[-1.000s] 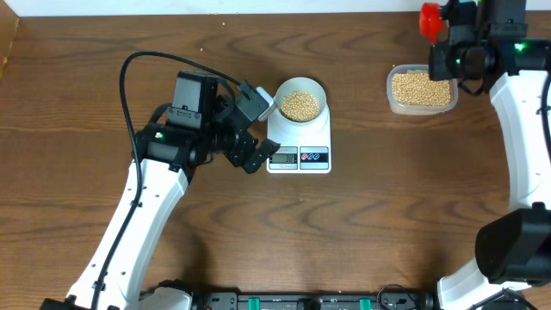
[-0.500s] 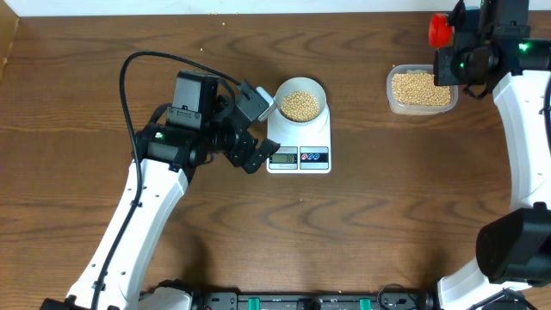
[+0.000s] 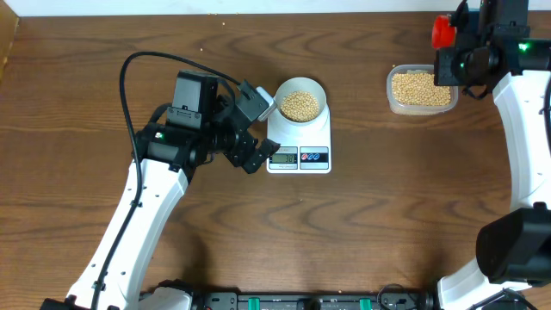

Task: Scoop item into bowl and weigh 50g on scale
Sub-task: 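Lift the empty scoop and carry it right to the tub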

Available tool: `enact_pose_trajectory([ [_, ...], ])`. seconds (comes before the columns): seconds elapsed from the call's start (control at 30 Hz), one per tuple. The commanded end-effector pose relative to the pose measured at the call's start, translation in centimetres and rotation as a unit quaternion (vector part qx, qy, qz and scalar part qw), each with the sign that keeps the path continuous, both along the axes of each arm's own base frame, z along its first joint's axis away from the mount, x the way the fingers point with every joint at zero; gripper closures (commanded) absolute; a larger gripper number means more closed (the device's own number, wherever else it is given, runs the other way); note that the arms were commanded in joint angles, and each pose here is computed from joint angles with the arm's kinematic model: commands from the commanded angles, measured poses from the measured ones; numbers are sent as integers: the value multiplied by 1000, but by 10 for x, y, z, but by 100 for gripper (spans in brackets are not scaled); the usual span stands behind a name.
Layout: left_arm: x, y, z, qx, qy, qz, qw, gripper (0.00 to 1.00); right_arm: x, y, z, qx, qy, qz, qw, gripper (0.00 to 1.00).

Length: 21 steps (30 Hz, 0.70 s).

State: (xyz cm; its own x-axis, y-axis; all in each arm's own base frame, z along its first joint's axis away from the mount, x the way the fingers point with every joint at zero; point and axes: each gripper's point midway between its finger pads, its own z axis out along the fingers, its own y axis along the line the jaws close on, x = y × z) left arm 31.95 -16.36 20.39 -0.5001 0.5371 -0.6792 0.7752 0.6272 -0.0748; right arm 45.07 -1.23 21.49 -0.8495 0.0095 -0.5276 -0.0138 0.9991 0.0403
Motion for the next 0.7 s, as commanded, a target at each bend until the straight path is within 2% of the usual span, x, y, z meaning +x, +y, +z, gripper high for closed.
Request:
enact_pose_trajectory([
  [0.0,-2,-2,-1,-3,2,-6,1000,2,0,-5,3,-2,-2,-12,1000,99],
  [0.17,-2,-2,-1,-3,2,-6,1000,2,-6,-5,-1,0,12,-16,1000,99],
  [0.43,-2,-2,-1,-3,2,-6,1000,2,-34,-20,-15,-19,75,-77,994,98],
  [0.57,-2,-2,-1,-3,2,-6,1000,2,-49,-21,-21,3,108,-121,987,98],
  [0.67,-2,-2,-1,-3,2,-6,1000,2,-57,-16,-24,20,127,-118,985,98],
])
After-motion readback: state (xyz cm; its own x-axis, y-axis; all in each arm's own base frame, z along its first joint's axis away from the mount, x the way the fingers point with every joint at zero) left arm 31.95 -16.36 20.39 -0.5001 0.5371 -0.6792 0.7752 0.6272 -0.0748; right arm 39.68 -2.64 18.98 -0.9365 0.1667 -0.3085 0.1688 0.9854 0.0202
